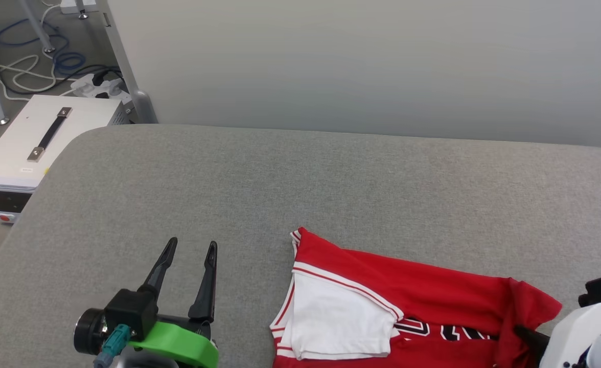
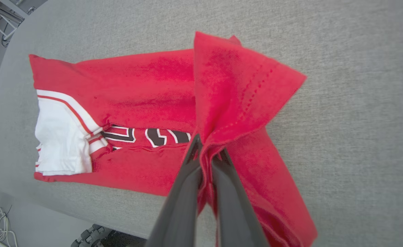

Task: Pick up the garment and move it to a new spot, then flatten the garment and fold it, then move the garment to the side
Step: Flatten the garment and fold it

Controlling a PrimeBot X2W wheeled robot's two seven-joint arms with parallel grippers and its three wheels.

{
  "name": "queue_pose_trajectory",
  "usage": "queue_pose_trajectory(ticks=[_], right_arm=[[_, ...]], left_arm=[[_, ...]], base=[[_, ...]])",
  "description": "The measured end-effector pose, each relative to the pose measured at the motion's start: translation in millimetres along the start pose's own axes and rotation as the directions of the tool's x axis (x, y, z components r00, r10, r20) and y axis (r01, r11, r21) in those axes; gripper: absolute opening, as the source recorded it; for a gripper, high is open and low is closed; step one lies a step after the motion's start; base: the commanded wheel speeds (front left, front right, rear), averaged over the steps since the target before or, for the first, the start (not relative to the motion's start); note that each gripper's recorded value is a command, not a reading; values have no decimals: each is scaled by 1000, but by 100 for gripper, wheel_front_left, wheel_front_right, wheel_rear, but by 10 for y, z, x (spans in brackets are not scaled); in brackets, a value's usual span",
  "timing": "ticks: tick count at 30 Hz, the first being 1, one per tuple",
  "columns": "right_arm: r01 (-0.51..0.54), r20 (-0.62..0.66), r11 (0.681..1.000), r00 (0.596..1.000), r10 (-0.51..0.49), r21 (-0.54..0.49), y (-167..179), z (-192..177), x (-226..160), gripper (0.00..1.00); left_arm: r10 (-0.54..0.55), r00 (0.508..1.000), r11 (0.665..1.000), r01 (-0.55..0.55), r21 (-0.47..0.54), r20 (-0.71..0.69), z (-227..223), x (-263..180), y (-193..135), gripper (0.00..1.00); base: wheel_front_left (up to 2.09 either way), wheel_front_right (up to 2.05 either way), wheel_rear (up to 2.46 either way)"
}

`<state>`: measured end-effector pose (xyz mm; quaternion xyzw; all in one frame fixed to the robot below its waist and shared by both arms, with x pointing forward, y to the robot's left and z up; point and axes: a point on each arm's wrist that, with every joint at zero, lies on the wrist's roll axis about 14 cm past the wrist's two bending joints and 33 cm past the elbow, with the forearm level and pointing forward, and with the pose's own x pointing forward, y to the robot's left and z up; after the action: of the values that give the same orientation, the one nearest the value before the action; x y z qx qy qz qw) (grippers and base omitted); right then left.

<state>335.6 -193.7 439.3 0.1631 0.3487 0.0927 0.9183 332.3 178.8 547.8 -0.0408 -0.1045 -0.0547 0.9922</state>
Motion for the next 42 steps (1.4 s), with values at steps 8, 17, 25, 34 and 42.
queue_pose_trajectory(ticks=[8, 17, 25, 34, 42], right_arm=[[-198, -29, 978, 979, 200, 66, 742, -83, 136, 0], [-400, 10, 902, 915, 404, 165, 1359, 36, 267, 0], [-520, -9, 829, 846, 533, 206, 1900, -72, 456, 0], [-529, -55, 821, 833, 551, 213, 2145, -203, 707, 0], [-493, -94, 845, 850, 519, 204, 2191, -290, 968, 0]], left_arm=[[49, 999, 999, -49, 4, -1, 7, -88, 136, 100], [104, 995, 995, -104, 13, -13, -13, -184, 292, 100], [140, 990, 990, -139, 15, -21, -25, -265, 390, 100], [167, 985, 986, -166, 19, -33, -48, -330, 457, 100], [193, 980, 981, -192, 26, -49, -89, -358, 533, 100]], base=[[0, 0, 0], [0, 0, 0], [0, 0, 0], [0, 0, 0], [0, 0, 0]])
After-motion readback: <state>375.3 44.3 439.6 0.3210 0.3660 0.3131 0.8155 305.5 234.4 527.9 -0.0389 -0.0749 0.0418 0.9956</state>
